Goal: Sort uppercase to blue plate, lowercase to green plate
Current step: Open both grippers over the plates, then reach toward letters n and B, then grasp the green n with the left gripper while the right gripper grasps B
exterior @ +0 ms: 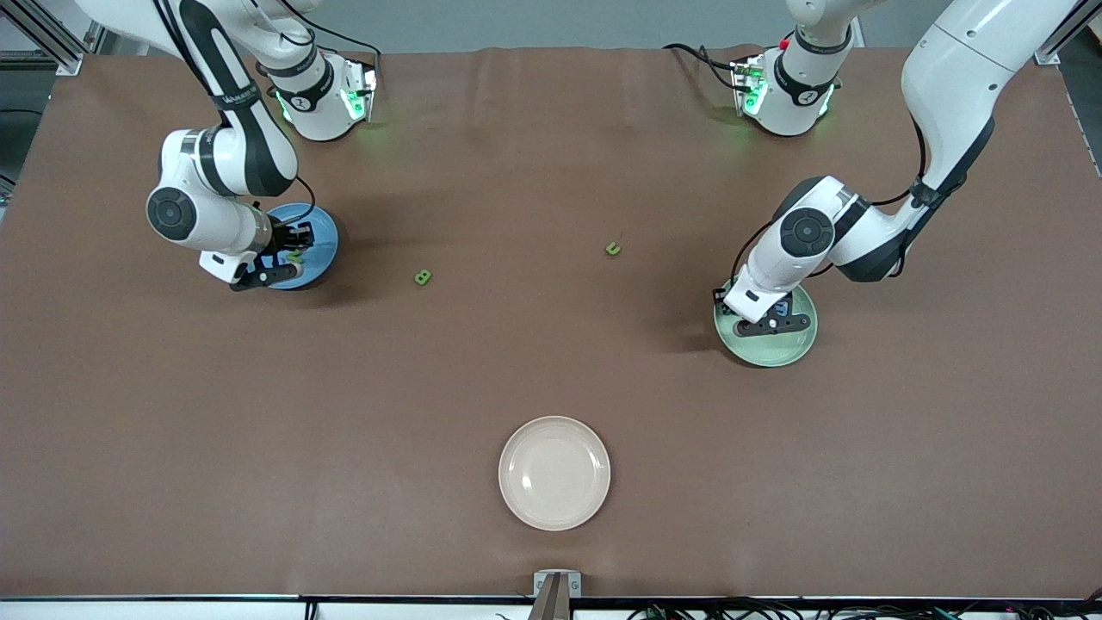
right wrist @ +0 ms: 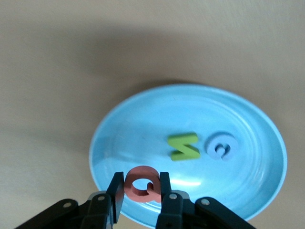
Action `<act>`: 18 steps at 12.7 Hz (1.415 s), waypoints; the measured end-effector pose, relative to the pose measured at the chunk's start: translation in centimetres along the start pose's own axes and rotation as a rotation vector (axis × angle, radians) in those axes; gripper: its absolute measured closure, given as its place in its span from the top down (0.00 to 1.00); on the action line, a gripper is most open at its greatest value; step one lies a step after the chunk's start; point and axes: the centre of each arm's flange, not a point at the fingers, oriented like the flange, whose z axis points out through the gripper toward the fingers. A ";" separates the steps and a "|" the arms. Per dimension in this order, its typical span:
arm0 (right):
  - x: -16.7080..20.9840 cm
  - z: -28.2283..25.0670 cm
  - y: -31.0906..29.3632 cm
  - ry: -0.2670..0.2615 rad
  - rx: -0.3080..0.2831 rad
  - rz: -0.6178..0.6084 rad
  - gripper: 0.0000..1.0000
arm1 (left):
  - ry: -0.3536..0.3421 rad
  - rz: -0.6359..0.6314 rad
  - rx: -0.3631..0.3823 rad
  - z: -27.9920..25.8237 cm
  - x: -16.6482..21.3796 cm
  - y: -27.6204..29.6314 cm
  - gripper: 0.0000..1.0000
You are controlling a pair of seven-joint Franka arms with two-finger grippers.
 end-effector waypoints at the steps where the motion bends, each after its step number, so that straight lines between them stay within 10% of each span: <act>1: -0.7 0.7 0.9 -0.007 0.010 0.024 0.35 | 0.011 0.003 -0.010 -0.8 0.1 0.2 0.77; 3: -1.4 1.3 2.1 -0.017 0.023 0.054 0.42 | 0.035 0.006 -0.039 -3.4 0.2 0.7 1.00; 9: -1.0 1.3 0.5 -0.028 0.013 0.123 1.00 | 0.027 0.043 -0.072 -9.1 -2.9 7.9 1.00; 14: 3.1 -2.5 -13.6 0.090 -0.088 0.192 1.00 | -0.006 0.074 -0.070 -7.7 -9.0 17.4 1.00; 18: 5.4 -3.7 -18.8 0.166 0.002 0.356 1.00 | -0.048 0.081 -0.025 -2.3 -12.9 21.3 1.00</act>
